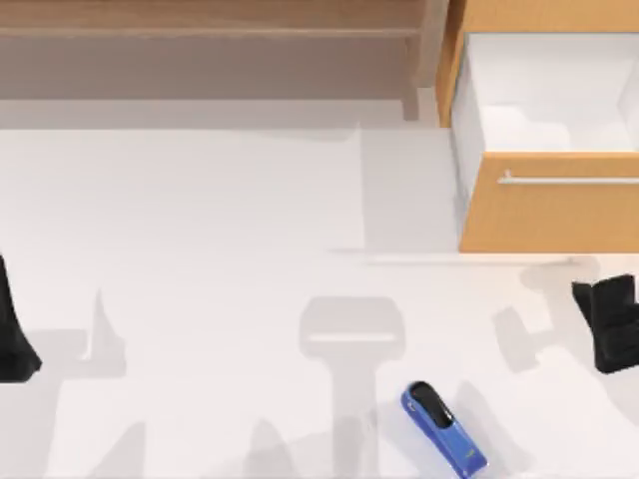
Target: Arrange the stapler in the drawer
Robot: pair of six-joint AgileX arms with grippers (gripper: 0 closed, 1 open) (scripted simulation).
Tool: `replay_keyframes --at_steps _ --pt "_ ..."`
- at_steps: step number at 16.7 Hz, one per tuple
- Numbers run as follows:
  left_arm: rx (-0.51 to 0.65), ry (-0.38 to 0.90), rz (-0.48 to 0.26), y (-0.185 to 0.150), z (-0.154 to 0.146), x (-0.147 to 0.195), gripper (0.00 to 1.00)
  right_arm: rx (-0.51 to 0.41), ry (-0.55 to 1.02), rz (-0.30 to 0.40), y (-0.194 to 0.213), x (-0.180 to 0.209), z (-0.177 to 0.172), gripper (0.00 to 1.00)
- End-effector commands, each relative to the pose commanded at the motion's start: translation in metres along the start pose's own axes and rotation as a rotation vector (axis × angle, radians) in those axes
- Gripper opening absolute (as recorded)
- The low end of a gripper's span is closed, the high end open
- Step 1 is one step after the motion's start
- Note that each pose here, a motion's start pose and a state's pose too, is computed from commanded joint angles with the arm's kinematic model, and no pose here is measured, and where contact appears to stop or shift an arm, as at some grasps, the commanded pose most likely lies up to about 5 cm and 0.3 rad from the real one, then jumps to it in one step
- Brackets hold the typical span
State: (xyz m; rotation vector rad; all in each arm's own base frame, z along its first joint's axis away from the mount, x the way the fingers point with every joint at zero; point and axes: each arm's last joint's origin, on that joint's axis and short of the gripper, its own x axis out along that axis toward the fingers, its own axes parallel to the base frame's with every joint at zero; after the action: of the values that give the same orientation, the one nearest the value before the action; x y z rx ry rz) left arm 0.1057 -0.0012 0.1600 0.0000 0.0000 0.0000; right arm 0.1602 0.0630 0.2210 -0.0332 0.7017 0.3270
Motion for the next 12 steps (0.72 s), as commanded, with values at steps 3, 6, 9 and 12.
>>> replay_keyframes --at_steps 3,6,9,12 --pt "0.0 0.0 0.0 0.0 0.0 0.0 1.0 -0.059 0.248 0.055 0.028 0.028 0.021 1.0" --pt "0.0 0.0 0.0 0.0 0.0 0.0 1.0 -0.133 0.478 0.081 0.061 0.06 0.029 1.0" --pt "0.0 0.0 0.0 0.0 0.0 0.0 1.0 -0.206 0.665 0.083 0.094 0.088 0.028 1.0" --pt "0.0 0.0 0.0 0.0 0.0 0.0 1.0 -0.269 0.808 0.069 0.12 0.112 0.018 1.0"
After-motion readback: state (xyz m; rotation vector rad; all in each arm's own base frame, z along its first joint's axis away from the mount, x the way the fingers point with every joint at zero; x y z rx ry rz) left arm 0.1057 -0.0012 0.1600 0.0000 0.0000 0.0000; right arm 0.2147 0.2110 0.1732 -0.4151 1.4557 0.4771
